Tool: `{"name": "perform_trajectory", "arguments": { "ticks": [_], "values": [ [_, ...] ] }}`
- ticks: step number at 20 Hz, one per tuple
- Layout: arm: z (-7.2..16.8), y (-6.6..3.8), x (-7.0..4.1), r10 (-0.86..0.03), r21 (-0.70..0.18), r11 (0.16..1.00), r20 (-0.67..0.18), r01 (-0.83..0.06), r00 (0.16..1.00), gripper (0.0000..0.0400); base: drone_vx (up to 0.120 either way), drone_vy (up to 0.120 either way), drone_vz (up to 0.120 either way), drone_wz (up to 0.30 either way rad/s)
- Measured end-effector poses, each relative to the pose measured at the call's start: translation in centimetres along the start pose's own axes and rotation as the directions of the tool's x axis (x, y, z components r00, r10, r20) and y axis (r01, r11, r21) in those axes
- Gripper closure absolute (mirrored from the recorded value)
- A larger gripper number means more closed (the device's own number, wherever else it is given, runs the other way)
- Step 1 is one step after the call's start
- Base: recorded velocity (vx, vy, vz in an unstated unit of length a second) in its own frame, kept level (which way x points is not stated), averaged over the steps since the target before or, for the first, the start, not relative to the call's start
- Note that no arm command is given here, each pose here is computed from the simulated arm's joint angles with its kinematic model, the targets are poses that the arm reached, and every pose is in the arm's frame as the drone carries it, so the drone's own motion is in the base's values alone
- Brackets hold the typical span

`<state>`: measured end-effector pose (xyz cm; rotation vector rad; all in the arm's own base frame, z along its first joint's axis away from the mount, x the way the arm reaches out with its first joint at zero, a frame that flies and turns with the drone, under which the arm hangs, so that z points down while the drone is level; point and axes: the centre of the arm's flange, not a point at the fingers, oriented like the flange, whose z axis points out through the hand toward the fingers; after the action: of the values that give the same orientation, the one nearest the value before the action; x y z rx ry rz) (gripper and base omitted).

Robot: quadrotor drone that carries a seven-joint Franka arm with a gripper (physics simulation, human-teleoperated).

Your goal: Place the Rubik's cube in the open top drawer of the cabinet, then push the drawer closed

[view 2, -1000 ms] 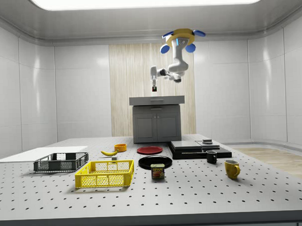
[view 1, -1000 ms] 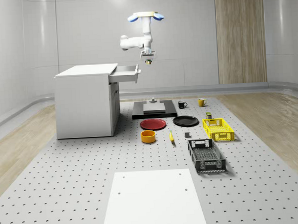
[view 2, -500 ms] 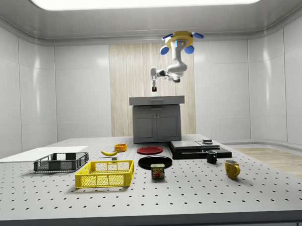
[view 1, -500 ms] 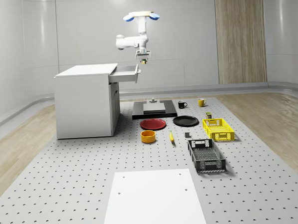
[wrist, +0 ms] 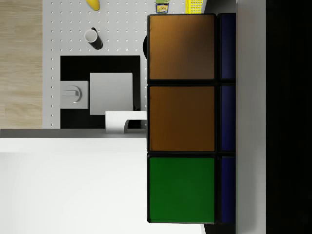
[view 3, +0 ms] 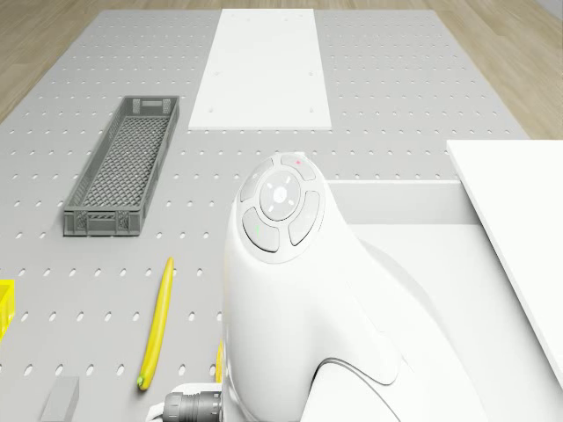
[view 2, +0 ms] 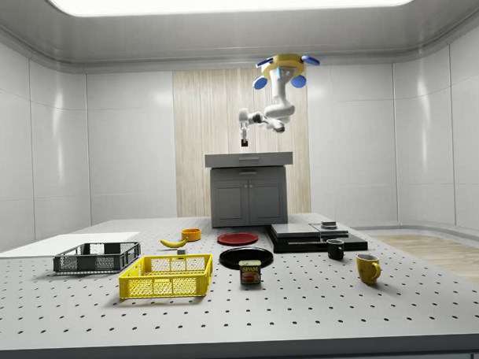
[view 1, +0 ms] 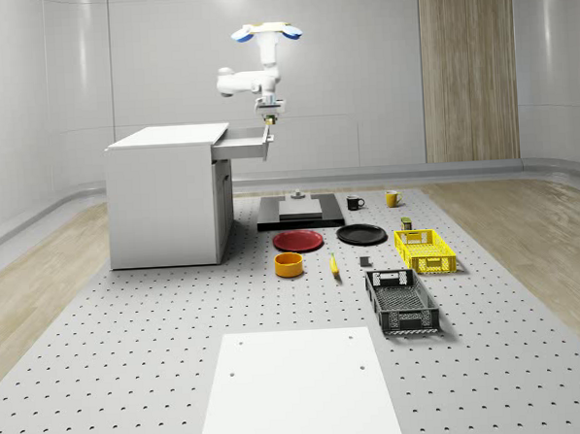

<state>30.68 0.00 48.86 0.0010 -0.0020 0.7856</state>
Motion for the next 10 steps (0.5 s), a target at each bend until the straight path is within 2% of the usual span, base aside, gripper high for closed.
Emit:
{"name": "perform_trajectory", "arguments": {
  "ticks": [10],
  "values": [
    [0.00,0.00,0.00,0.000,0.000,1.000,0.000,0.000,1.000,0.0075,0.000,-0.120,0.000,0.000]
  ]
}}
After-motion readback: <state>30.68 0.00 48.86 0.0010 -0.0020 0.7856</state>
